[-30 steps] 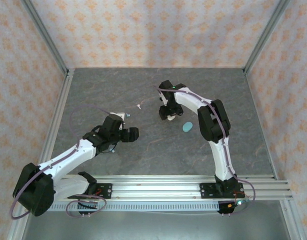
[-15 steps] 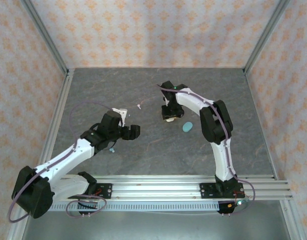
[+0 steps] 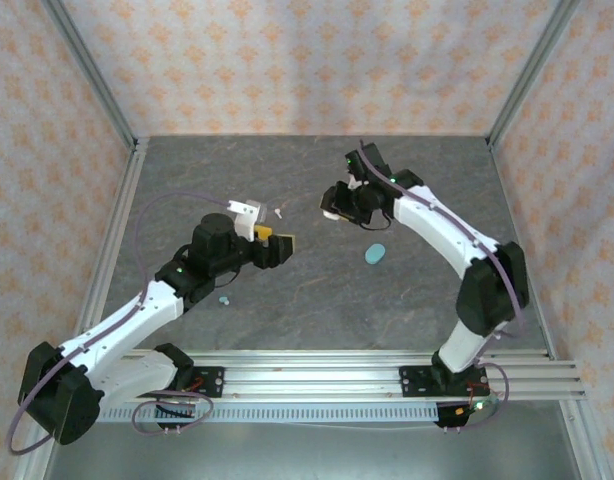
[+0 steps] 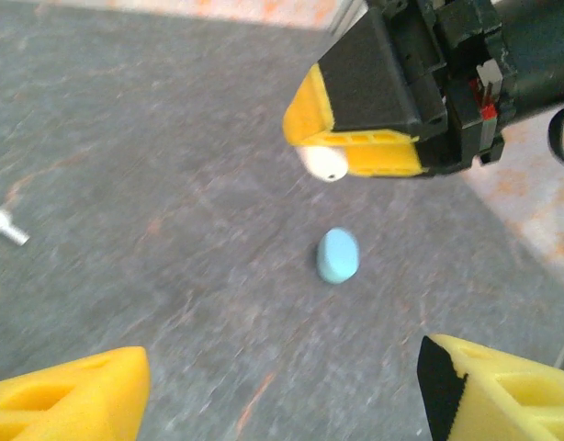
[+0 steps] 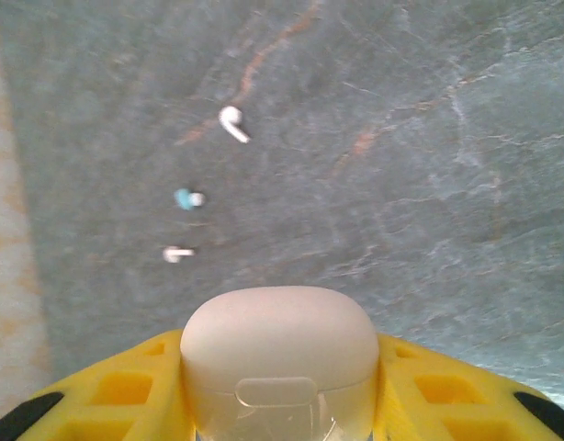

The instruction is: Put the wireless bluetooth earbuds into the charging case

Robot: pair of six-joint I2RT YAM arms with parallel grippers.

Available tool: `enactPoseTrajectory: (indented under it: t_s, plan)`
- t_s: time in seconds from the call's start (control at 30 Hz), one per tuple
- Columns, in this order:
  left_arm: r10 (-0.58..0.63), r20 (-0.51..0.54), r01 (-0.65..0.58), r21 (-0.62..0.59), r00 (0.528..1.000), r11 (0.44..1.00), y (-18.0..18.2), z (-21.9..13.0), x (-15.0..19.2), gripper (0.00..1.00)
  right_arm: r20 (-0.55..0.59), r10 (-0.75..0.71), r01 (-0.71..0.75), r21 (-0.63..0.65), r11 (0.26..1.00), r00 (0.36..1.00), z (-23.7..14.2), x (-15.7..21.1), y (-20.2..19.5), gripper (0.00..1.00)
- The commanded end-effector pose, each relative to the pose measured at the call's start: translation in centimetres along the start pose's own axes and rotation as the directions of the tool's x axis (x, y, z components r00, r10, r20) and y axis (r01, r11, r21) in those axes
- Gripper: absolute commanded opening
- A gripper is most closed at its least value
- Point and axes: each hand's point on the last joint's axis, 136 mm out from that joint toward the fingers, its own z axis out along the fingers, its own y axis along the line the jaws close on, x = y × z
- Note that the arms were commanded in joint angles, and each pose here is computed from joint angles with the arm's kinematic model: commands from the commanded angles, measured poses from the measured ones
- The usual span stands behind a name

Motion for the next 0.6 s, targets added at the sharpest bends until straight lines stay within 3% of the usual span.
enactPoseTrajectory:
  t_s: [0.0,0.3,0.57]
  plan:
    - [0.006,0.148,-0.023,0.118,0.989,0.993,-2.9,0.3,-3.2,0.76,0.048,0.083,-0.077,-0.115,0.99,0.995,-2.5,0.1,2.3,0.44]
    - [0.095,0.173,-0.138,0.255,0.98,0.957,-7.9,3.0,-3.5,0.7,0.076,0.138,-0.118,-0.223,0.968,0.988,-6.5,1.9,3.9,0.43]
    - [0.059,0.202,-0.118,0.291,0.978,0.949,-8.9,5.1,-4.9,0.64,0.073,0.143,-0.12,-0.259,0.958,0.987,-8.2,3.3,4.5,0.43]
